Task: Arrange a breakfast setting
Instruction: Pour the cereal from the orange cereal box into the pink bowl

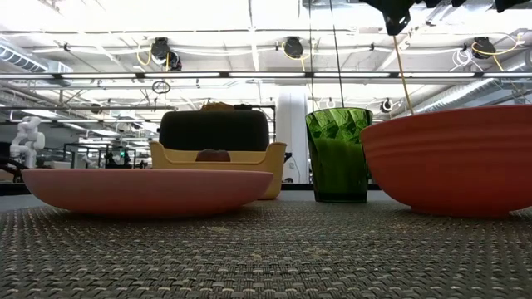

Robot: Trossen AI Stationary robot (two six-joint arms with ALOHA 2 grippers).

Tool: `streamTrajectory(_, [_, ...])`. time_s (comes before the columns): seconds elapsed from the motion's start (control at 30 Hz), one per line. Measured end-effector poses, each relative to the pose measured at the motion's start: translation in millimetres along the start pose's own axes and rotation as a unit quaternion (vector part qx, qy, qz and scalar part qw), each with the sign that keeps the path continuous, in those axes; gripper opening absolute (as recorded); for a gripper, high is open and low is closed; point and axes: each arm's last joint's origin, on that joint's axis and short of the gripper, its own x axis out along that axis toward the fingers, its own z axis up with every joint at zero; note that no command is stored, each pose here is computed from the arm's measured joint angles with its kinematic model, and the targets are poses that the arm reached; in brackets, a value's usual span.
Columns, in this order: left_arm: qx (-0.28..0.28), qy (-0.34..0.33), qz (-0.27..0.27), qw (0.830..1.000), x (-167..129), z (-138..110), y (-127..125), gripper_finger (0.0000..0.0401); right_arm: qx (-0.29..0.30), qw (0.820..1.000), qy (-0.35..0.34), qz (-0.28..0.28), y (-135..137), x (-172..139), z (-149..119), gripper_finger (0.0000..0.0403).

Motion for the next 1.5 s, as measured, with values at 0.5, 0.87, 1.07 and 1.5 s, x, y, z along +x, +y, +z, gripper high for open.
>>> streamTrajectory(0.5, [-0.098,0.069,0.017,0.993,-20.6,1.1,11.5,0.0186,0.001,1.000,0.011,-0.001,-0.2,-0.1,-2.1,0.0258])
streamTrajectory(0.87, [-0.111,0.069,0.013,0.991,-17.8,14.7,28.3,0.0186,-0.001,1.000,0.003,-0.001,1.5,-17.9,1.8,0.0258])
streamTrajectory(1.07, [-0.112,0.099,0.029,0.988,-9.5,13.4,43.7,0.0186,-0.003,0.999,-0.014,-0.040,1.0,-36.4,5.3,0.0258])
streamTrajectory(1.5, [-0.076,0.189,0.081,0.976,-0.5,62.6,57.9,0.0186,-0.009,0.997,-0.012,-0.079,-0.3,-51.6,3.9,0.0258])
